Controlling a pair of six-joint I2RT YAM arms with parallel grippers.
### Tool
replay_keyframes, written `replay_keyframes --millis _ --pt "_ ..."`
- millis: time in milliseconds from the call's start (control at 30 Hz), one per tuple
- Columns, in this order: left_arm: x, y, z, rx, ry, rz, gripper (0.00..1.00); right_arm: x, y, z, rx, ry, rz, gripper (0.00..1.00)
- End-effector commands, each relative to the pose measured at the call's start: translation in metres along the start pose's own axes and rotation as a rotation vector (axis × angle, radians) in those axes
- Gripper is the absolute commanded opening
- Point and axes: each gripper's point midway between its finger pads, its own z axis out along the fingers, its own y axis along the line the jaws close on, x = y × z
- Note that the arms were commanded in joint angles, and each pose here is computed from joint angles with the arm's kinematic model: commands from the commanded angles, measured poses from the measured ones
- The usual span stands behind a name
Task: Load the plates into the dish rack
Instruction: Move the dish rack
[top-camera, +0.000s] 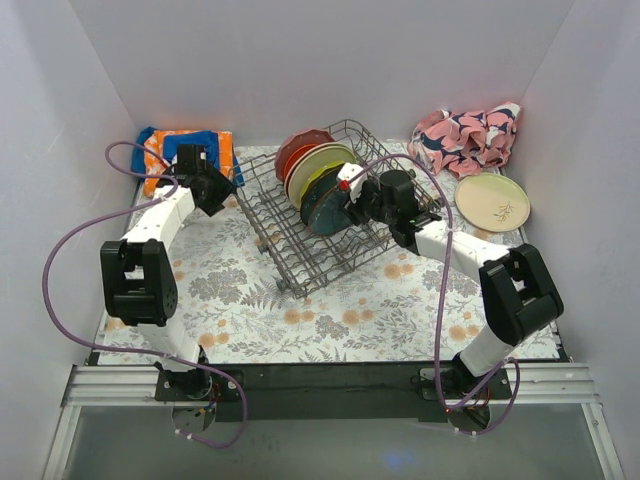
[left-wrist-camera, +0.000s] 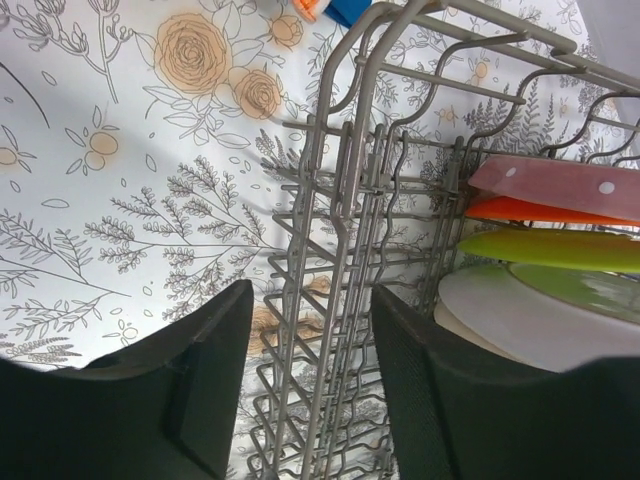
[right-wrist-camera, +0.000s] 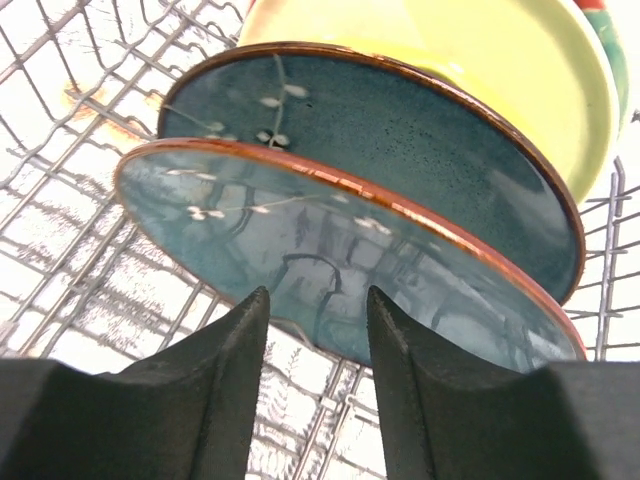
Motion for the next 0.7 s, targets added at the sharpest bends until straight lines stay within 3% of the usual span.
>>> replay_keyframes --millis 0,167,367,667 --pt "-0.018 -0.016 -0.037 0.071 -0.078 0.051 0.57 -0.034 -0.002 -0.021 0.009 -0.080 -0.046 0.51" --pt "-0.017 -0.032 -0.073 0.209 -0.098 0.145 0.66 -0.031 0.011 -0.042 -0.033 -0.043 -0.043 0.54" --pt "0.018 -0.043 -0.118 0.451 -0.057 0.295 0.70 -0.019 0.032 -0.092 -0.176 0.068 -0.051 0.61" --pt "0.087 -0.028 -0.170 0.687 0.095 0.386 0.71 0.039 -0.007 -0.201 0.015 0.218 0.040 0.87"
